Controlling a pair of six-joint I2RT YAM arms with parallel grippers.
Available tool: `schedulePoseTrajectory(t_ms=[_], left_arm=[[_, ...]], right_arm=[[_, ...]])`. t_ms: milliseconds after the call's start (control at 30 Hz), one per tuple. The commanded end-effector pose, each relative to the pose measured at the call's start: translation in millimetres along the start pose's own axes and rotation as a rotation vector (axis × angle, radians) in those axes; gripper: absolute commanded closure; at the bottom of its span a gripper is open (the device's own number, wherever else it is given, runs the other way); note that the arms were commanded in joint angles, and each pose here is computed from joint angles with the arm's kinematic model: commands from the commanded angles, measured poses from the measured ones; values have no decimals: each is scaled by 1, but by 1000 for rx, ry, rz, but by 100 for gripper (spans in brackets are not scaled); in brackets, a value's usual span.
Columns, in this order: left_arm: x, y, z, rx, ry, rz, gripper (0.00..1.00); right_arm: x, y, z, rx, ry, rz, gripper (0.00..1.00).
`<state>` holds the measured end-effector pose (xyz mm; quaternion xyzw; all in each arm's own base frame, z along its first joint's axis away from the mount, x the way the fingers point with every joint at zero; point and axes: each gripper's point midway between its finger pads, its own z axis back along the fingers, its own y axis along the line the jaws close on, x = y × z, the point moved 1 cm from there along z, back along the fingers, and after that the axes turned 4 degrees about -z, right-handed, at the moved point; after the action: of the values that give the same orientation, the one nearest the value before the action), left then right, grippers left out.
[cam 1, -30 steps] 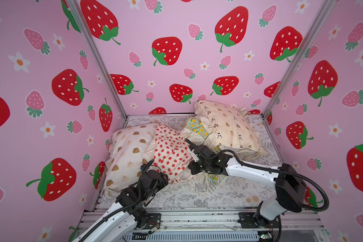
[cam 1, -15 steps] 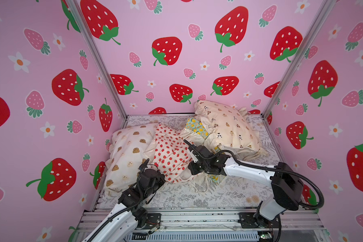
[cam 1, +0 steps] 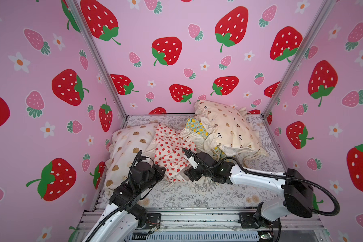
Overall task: Zip up pillowcases
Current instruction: Adjust the pillowcase at the center of the board, then zip the zipper on the pillowcase.
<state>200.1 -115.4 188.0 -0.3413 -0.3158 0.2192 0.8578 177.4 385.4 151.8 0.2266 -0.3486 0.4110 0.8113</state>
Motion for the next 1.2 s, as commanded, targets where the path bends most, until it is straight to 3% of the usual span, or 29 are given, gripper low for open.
schedulePoseTrajectory(t_ms=[0, 133, 367, 600, 867, 1167], left_arm=[[-1, -14, 13, -30, 42, -10, 100], [3, -23, 23, -50, 37, -16, 100], [7, -30, 32, -57, 39, -6, 100], [12, -32, 35, -54, 35, 23, 100], [15, -36, 35, -78, 22, 61, 100], [15, -39, 35, -87, 31, 58, 100]], right_arm=[[18, -4, 9, -97, -107, 130, 11], [26, -1, 12, -137, -182, 189, 0], [27, 23, 33, -160, -317, 316, 0], [14, 39, 61, -95, -339, 375, 0], [40, 40, 37, -205, -386, 462, 0], [55, 32, 24, -235, -398, 481, 0]])
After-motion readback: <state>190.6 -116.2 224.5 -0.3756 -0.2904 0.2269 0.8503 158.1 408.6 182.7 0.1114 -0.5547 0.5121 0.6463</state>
